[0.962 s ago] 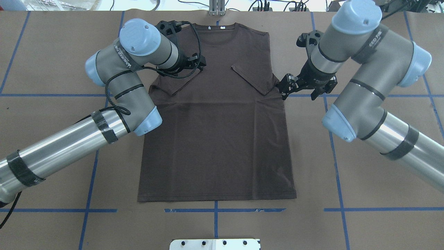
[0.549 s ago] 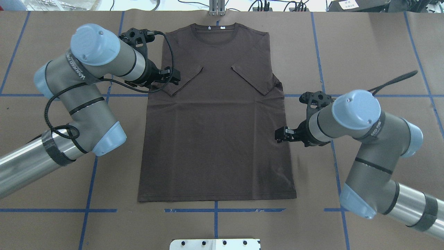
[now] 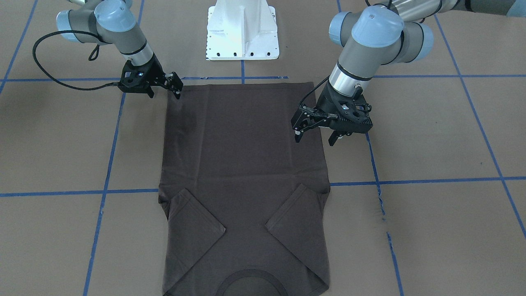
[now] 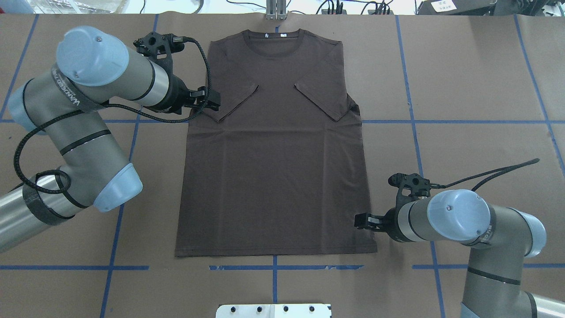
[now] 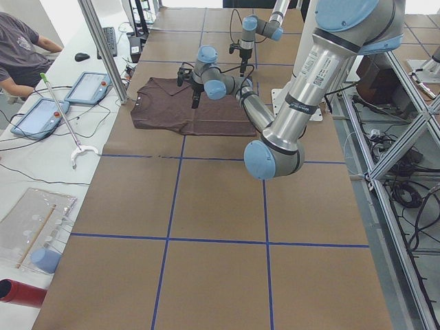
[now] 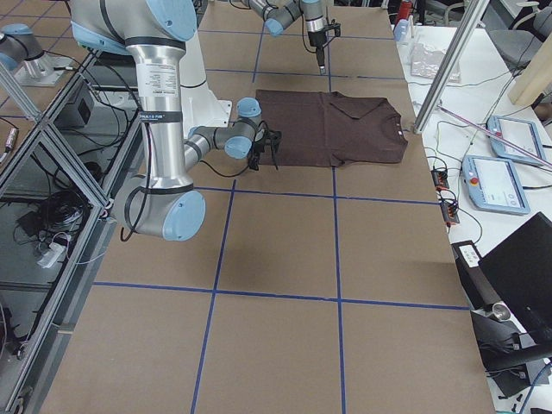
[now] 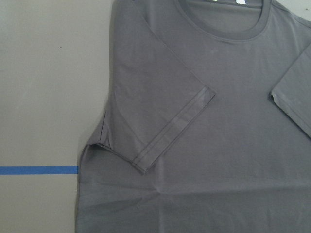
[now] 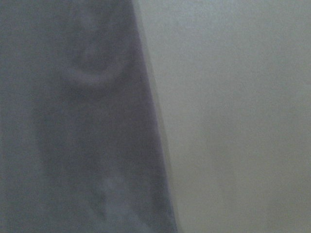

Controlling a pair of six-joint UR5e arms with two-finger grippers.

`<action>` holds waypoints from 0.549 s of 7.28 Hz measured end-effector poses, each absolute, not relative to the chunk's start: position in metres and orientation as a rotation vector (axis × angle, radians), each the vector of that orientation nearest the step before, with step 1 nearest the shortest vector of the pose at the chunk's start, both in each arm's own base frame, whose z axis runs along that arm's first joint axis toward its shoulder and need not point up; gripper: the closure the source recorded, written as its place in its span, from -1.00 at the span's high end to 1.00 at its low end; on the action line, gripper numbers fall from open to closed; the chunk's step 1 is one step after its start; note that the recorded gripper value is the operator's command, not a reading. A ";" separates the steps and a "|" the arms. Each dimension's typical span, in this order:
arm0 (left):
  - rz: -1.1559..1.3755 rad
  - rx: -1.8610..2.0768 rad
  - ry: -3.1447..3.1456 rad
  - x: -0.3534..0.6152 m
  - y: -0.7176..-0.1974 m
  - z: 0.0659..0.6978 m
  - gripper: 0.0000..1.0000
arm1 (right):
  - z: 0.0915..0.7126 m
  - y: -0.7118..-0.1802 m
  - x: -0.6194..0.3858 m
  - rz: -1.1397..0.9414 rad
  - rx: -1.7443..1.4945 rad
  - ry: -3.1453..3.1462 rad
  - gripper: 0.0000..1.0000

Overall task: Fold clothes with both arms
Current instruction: 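Move the right gripper to the nearest hem corner while the left holds the sleeve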

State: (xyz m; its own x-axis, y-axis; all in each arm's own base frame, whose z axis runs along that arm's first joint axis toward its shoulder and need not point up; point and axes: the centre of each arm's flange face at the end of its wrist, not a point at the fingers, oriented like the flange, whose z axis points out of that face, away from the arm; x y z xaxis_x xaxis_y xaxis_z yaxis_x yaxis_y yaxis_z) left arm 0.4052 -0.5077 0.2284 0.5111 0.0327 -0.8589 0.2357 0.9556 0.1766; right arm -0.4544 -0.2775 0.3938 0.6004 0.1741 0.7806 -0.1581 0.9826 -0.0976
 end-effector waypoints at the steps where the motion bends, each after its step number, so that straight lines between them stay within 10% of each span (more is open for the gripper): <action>1: -0.124 0.291 1.034 0.403 -0.507 0.226 1.00 | 0.395 -0.267 -0.457 0.180 -0.030 -0.885 0.99; 4: -0.123 0.299 1.042 0.399 -0.503 0.222 1.00 | 0.398 -0.250 -0.468 0.155 -0.046 -0.836 0.72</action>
State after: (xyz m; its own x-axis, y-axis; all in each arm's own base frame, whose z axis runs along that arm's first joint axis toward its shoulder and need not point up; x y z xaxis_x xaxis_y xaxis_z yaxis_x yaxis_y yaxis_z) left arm 0.3987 -0.5029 0.2224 0.5018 0.0408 -0.8640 0.2407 0.9528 0.1848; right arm -0.4680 -0.2500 0.3984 0.6596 0.1550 0.7354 -0.1185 0.9877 -0.1018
